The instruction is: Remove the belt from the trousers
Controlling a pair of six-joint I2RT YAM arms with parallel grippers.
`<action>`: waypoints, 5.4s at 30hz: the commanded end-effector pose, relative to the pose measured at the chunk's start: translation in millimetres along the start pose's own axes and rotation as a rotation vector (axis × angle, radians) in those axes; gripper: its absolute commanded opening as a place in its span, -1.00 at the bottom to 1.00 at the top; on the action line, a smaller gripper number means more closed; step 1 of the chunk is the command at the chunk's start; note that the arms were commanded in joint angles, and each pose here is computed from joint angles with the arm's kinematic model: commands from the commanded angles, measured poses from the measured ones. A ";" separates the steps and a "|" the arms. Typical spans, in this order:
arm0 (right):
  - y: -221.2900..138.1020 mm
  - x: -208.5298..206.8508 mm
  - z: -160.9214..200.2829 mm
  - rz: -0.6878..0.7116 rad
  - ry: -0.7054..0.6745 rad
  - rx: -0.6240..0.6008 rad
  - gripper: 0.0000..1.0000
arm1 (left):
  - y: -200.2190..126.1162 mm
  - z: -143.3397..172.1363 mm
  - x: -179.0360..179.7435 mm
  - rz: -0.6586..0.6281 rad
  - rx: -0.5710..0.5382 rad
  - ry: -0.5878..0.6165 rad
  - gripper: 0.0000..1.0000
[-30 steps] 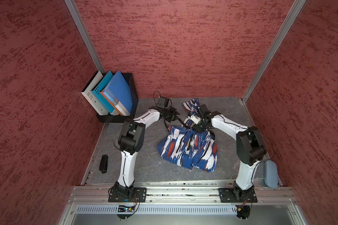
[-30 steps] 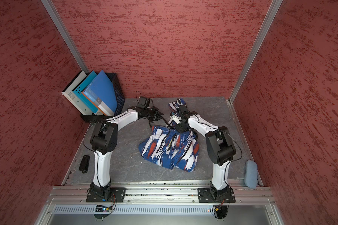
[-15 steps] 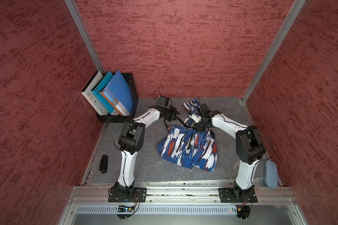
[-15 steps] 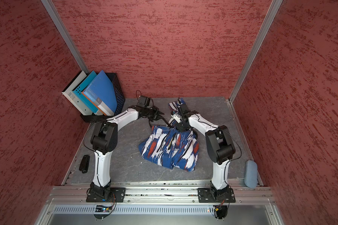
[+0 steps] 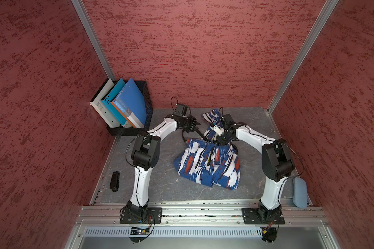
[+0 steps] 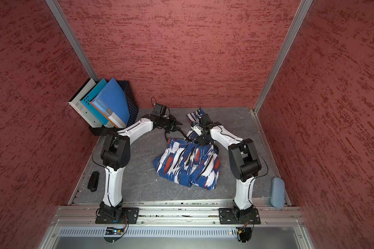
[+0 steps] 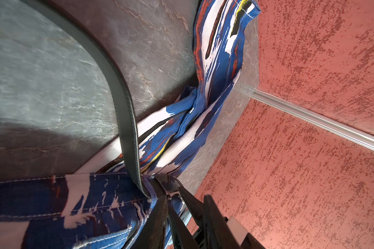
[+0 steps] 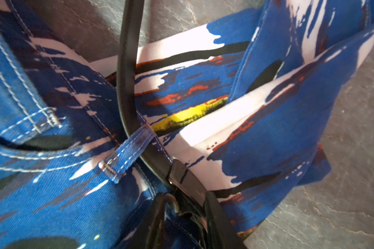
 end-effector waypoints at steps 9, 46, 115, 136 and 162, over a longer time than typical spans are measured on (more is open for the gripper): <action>16.5 -0.7 -8.9 -0.053 0.007 0.001 -0.35 | 17.3 -3.7 9.1 -0.024 0.035 -0.016 -0.37; 21.2 -3.8 0.5 -0.231 0.164 -0.022 -0.78 | 11.8 5.3 -16.2 0.023 0.060 0.005 -0.37; 17.4 -2.3 17.7 -0.271 0.195 -0.018 -1.00 | 81.1 1.3 35.5 -0.390 -0.127 -0.004 -0.36; 14.8 -1.0 18.0 -0.272 0.194 -0.017 -1.00 | 66.0 46.0 2.3 -0.310 -0.067 0.044 -0.33; -9.9 -19.4 14.7 -0.122 0.171 -0.030 -1.00 | 44.9 -1.8 -19.7 -0.209 -0.213 0.010 -1.00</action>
Point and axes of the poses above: each gripper's point midway between its finger pads, its own y axis out along the fingers, its own x axis along the line the jaws close on, z = x × y, the point moved 4 cm from there along -y, back along the fingers, and after that the axes turned 13 degrees about -y, right-handed, at the moved point
